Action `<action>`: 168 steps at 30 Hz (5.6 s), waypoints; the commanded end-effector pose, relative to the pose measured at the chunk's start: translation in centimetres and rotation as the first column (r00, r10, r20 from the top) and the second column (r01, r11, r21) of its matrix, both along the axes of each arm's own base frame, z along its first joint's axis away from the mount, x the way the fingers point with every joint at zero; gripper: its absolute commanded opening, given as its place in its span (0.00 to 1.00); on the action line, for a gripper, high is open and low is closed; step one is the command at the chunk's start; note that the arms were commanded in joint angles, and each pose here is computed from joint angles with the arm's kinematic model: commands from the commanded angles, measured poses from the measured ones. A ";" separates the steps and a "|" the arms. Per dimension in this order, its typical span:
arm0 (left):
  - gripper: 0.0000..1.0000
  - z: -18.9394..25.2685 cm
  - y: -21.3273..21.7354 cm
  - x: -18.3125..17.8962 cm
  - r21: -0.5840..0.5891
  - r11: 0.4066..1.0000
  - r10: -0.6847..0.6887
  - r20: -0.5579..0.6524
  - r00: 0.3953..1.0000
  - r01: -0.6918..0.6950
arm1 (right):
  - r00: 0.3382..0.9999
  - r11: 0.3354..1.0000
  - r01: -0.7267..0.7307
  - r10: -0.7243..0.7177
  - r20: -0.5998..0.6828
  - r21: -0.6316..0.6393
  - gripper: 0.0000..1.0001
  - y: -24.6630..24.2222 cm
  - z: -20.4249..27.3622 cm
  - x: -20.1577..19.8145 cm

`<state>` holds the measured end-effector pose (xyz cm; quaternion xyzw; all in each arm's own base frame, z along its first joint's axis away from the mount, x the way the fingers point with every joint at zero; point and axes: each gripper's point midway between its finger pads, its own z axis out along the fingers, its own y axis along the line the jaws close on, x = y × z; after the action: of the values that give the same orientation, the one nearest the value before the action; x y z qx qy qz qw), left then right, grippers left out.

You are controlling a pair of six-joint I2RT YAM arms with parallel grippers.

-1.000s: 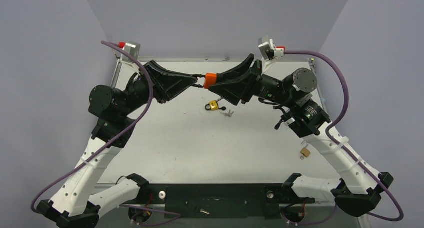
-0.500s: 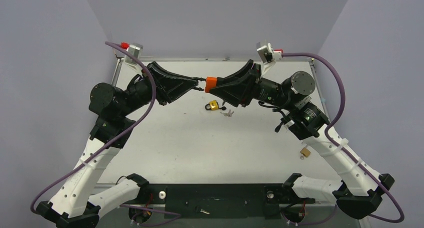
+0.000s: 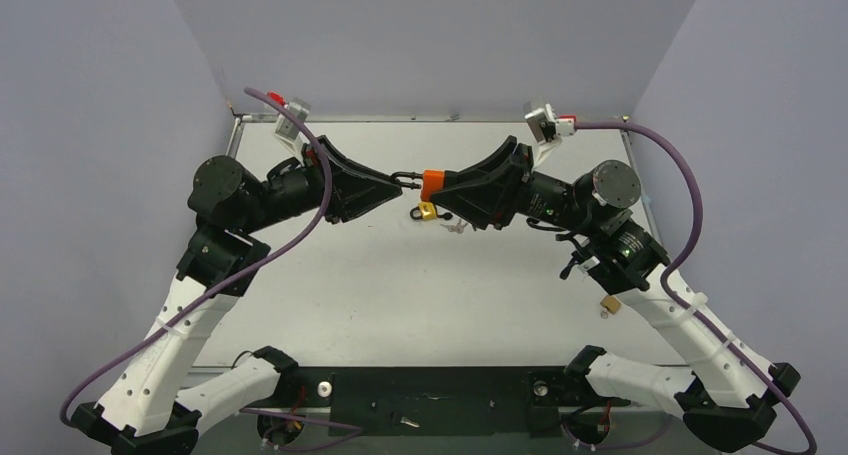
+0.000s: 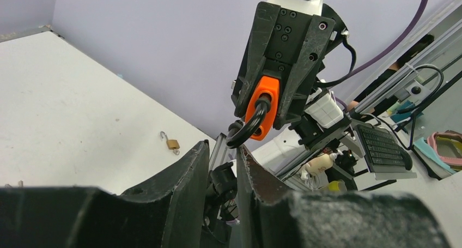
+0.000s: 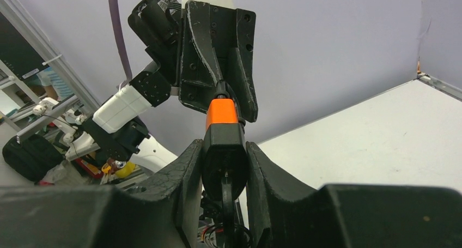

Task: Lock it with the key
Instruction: Lock the lock.

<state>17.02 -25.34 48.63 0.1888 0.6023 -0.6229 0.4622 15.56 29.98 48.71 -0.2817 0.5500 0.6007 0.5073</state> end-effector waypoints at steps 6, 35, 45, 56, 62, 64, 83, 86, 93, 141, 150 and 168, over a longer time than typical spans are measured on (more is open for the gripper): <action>0.27 2.2 0.9 -2.1 0.018 1.000 -0.022 0.145 0.989 0.019 | 0.999 0.998 -0.024 0.023 0.031 0.053 0.00 -0.4 1.2 -1.2; 0.00 1.4 -1.2 -2.9 -0.003 0.993 -0.115 0.183 0.976 0.118 | 0.999 0.999 -0.044 0.044 0.013 0.022 0.00 1.4 0.7 -2.0; 0.00 0.6 -3.2 -3.6 0.003 0.987 -0.161 0.153 0.975 0.162 | 1.000 1.000 -0.028 0.028 -0.001 -0.008 0.00 2.4 -0.2 -1.2; 0.00 0.4 -5.1 -4.1 0.012 0.981 -0.195 0.143 0.970 0.196 | 0.999 0.998 -0.036 0.035 -0.019 -0.042 0.00 3.4 -1.4 -0.8; 0.00 0.7 -5.8 -4.2 0.010 0.978 -0.207 0.147 0.967 0.208 | 0.999 0.997 -0.041 0.039 -0.029 -0.063 0.00 4.0 -2.4 -0.7; 0.00 0.9 -6.0 -4.2 0.008 0.978 -0.208 0.150 0.967 0.210 | 0.999 0.997 -0.045 0.043 -0.033 -0.070 0.00 4.2 -2.7 -0.7; 0.00 1.9 -6.7 -4.8 0.012 0.976 -0.218 0.172 0.961 0.219 | 0.998 0.989 -0.047 0.040 -0.056 -0.138 0.00 5.4 -5.0 -0.1; 0.00 1.8 -5.6 -2.9 0.003 0.995 -0.096 0.149 0.984 0.097 | 0.999 0.989 -0.019 0.014 -0.040 -0.143 0.01 4.7 -4.8 0.0; 0.00 -0.8 0.8 4.1 0.031 0.959 0.282 -0.039 0.959 -0.281 | 0.998 0.992 0.065 -0.067 -0.011 -0.112 0.66 0.9 -4.5 1.6; 0.00 1.7 -0.7 0.5 -0.025 0.998 -0.058 0.025 0.998 0.058 | 0.999 0.996 -0.040 0.041 -0.009 0.081 0.48 -3.7 -5.6 2.9; 0.00 1.7 -0.8 0.8 -0.034 0.998 -0.054 0.019 0.998 0.054 | 0.997 0.993 -0.073 0.073 -0.002 0.088 0.48 -3.4 -5.4 2.2; 0.00 1.0 -0.2 2.1 -0.039 0.999 0.003 0.006 1.000 -0.003 | 1.000 0.997 0.016 -0.014 -0.028 0.070 0.00 -4.6 -7.1 3.6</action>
<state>19.19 -27.08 46.09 0.1747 0.6353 -0.6366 0.4008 18.31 27.02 40.97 -0.2623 0.5512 0.6390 0.4681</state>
